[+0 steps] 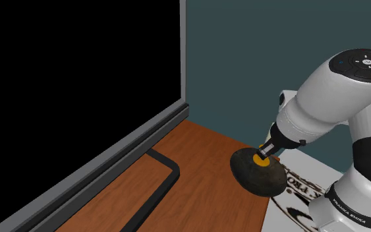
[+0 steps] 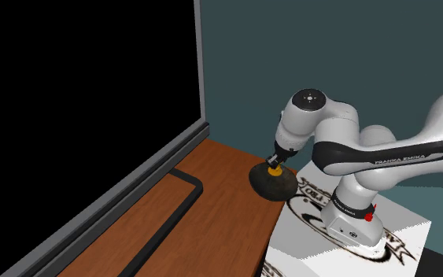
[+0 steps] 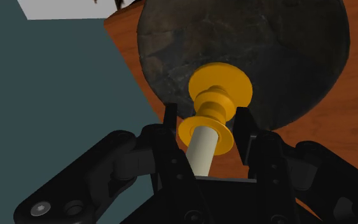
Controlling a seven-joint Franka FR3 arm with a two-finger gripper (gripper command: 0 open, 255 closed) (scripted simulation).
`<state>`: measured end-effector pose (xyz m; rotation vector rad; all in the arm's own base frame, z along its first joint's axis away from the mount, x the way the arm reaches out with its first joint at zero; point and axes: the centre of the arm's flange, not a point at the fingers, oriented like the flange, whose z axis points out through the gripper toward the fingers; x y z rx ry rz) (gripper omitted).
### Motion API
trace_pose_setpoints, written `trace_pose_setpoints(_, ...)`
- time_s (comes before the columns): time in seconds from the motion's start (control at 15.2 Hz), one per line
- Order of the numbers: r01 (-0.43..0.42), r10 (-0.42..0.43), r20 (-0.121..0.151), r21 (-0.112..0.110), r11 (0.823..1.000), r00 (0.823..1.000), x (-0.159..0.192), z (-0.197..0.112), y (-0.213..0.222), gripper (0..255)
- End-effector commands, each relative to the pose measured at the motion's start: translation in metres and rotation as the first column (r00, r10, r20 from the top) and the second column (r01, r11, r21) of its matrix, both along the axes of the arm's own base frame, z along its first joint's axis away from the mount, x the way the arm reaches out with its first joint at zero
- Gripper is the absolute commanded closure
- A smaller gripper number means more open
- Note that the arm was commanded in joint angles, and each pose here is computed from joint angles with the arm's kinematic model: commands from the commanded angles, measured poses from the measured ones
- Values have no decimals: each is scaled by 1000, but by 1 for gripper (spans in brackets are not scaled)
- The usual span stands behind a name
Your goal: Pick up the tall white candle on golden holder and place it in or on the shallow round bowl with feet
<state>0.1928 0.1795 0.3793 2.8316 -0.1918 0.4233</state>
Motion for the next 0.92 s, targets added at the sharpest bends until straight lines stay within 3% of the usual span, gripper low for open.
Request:
trace_pose_setpoints(0.0, 0, 0, 0, 0, 1000, 1000, 0, -10, -1, 255)
trace_pose_setpoints(0.26, 0, 0, 0, 0, 1000, 1000, 0, -34, -1, 255)
trace_pose_setpoints(0.79, 0, 0, 0, 0, 1000, 1000, 0, -34, -1, 255)
trace_pose_setpoints(0.86, 0, 0, 0, 0, 1000, 1000, 0, -34, -1, 0)
